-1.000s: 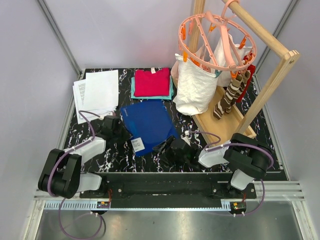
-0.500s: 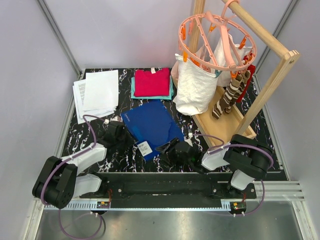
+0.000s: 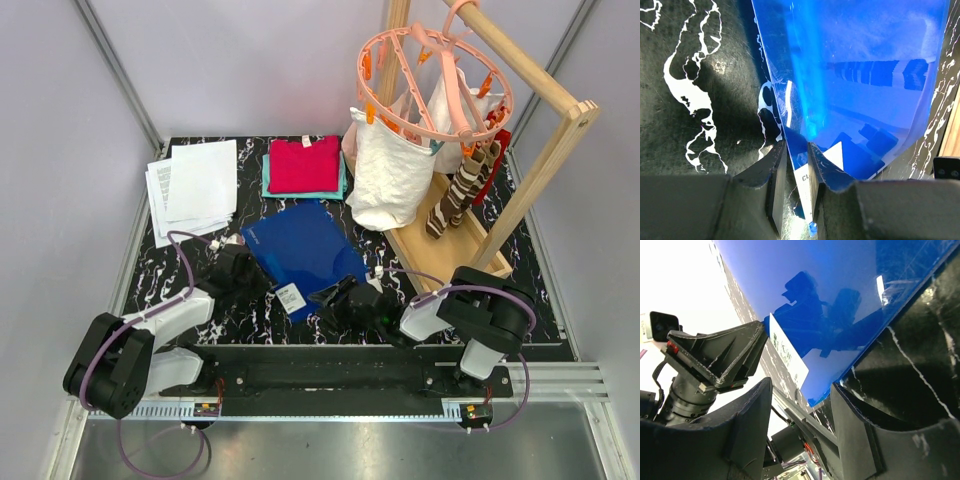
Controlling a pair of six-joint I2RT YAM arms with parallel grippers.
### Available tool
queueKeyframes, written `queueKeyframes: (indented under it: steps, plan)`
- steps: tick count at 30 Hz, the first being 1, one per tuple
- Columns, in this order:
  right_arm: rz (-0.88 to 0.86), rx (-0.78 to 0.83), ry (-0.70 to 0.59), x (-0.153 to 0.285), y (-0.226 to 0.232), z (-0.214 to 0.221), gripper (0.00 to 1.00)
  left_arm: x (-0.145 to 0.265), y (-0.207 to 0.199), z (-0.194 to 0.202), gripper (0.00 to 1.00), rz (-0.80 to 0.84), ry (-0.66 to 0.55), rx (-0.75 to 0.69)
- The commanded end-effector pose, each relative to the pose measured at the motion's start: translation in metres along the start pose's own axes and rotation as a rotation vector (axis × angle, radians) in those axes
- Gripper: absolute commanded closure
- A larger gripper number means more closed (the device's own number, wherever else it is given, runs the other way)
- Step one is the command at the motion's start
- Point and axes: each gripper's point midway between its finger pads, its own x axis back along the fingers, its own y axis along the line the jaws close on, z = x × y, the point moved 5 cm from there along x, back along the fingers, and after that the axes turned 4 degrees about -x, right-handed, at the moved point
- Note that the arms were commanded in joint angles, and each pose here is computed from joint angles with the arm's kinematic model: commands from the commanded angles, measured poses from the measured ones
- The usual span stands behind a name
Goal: Put the files into the folder
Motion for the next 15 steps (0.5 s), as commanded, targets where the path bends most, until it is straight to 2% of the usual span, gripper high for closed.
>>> queueKeyframes:
  steps: [1,9,13,15]
  plan:
    - [-0.074,-0.023,-0.018,-0.004,0.013,0.001,0.42,0.001,-0.008,-0.003,0.75,0.025,-0.032,-0.001]
    - [-0.08,-0.02,-0.01,0.0,0.012,0.001,0.42,0.0,-0.007,-0.001,0.75,0.014,-0.033,-0.005]
    - [-0.03,0.022,-0.012,0.003,0.003,0.0,0.34,0.0,-0.009,-0.003,0.75,0.015,-0.036,-0.015]
    - [-0.026,0.019,-0.025,0.006,-0.003,-0.004,0.32,0.0,-0.009,-0.004,0.75,0.012,-0.037,-0.02]
